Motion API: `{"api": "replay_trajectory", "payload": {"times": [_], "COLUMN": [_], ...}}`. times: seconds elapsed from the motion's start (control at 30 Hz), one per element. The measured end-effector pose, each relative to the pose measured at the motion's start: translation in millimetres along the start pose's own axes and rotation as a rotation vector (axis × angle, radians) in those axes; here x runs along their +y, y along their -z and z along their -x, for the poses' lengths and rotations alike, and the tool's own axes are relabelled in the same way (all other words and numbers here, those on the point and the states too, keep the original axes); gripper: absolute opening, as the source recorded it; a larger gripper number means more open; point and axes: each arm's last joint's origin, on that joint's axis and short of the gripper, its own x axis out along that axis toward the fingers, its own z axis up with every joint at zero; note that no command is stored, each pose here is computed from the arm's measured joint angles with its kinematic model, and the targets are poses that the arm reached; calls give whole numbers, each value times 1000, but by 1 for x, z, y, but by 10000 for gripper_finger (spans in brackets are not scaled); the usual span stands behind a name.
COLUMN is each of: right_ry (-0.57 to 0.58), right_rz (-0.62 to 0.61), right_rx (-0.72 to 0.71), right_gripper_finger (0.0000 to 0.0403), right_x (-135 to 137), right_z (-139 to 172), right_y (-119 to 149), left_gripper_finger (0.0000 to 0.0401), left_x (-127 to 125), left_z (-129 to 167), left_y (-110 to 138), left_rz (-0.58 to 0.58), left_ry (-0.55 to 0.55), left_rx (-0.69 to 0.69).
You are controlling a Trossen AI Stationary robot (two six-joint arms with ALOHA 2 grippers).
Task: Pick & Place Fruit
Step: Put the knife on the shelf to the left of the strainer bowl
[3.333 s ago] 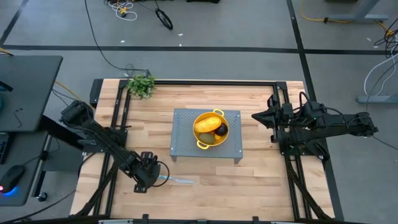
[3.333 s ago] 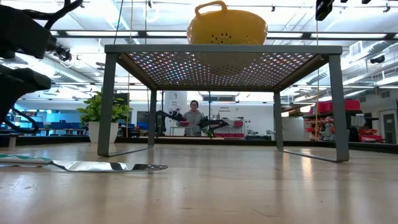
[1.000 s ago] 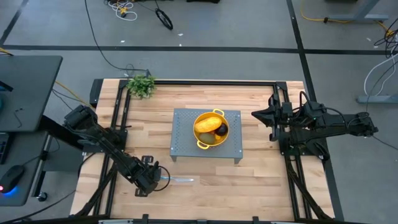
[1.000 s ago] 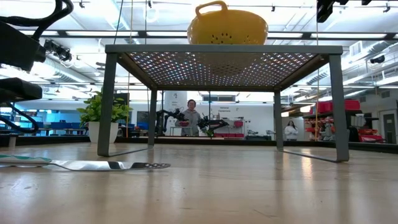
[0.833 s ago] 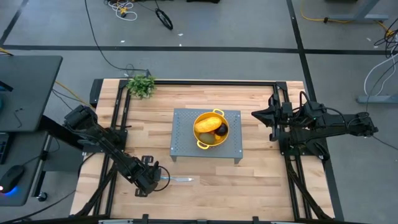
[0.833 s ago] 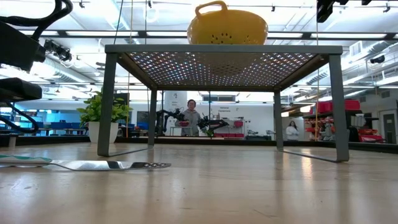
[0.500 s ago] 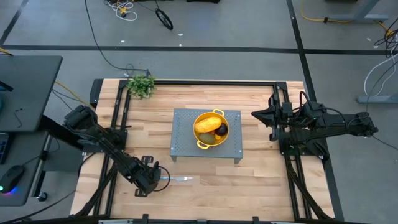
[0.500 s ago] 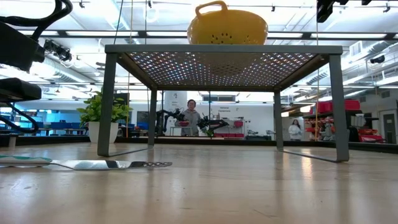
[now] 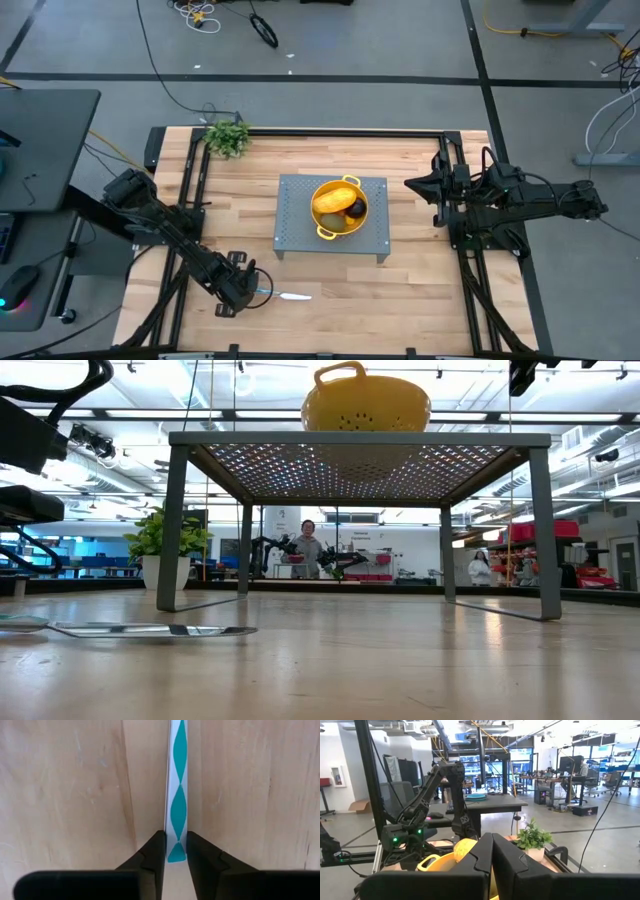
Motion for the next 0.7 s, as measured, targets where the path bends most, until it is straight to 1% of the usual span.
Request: {"api": "replay_trajectory", "payload": {"times": [0.13,0.33,0.53,0.7], "right_ry": [0,0,0,0], "right_rz": [0,0,0,0], "right_rx": [0,0,-1,0], "right_gripper_finger": [15,15,15,15], "right_x": [0,0,0,0], "right_z": [0,0,0,0], "right_y": [0,0,0,0], "left_gripper_finger": [69,72,61,66], "left_x": [0,0,-6,-8], "left_z": [0,1,14,21], "left_y": [0,0,-6,-11], "left_rz": [0,5,2,3], "left_ry": [0,7,61,71], "left_rx": [0,3,-30,-63]}}
